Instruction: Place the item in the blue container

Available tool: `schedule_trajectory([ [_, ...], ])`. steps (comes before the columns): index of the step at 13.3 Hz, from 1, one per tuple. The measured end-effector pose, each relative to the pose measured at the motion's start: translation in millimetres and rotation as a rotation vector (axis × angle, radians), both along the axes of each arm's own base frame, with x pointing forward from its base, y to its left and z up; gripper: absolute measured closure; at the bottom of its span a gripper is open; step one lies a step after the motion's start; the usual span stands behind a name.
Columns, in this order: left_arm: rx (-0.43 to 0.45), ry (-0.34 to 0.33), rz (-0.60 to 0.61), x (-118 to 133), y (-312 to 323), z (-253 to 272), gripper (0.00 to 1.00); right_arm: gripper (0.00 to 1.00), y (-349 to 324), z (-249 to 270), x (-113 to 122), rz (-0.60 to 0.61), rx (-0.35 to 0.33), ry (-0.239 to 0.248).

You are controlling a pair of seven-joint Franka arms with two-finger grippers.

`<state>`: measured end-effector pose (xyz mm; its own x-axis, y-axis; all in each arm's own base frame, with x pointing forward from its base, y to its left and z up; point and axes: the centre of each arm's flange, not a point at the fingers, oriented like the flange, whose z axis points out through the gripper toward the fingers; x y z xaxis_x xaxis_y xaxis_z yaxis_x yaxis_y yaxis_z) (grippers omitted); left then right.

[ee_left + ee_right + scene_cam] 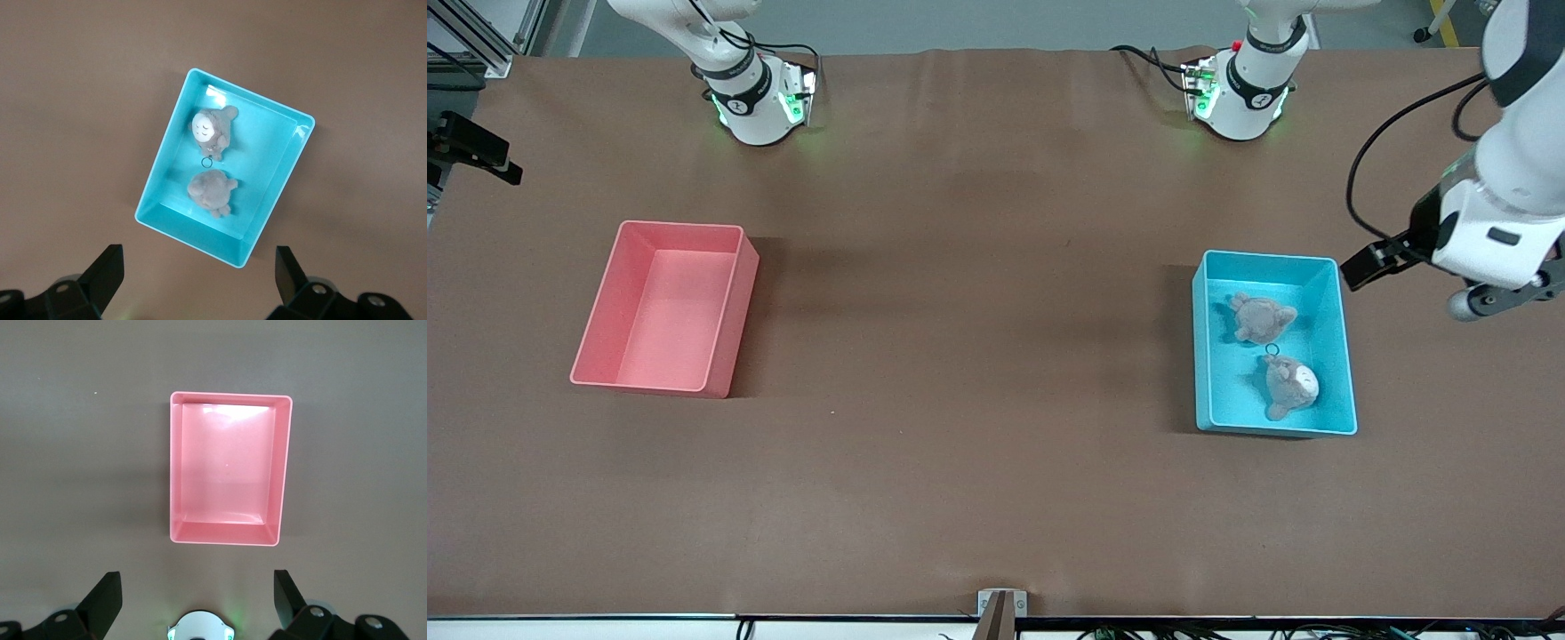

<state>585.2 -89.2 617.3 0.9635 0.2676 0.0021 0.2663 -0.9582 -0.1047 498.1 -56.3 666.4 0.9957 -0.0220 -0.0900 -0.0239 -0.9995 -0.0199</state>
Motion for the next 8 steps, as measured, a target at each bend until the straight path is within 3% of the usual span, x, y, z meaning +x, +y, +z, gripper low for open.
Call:
schedule_trajectory([
  [3,-0.009,-0.027,-0.087,-13,25,32,0.00,0.00,4,4,-6,0.001,0.028,0.006],
  [8,-0.006,0.001,-0.185,-25,31,43,0.00,0.00,13,11,-12,-0.001,0.031,0.006],
])
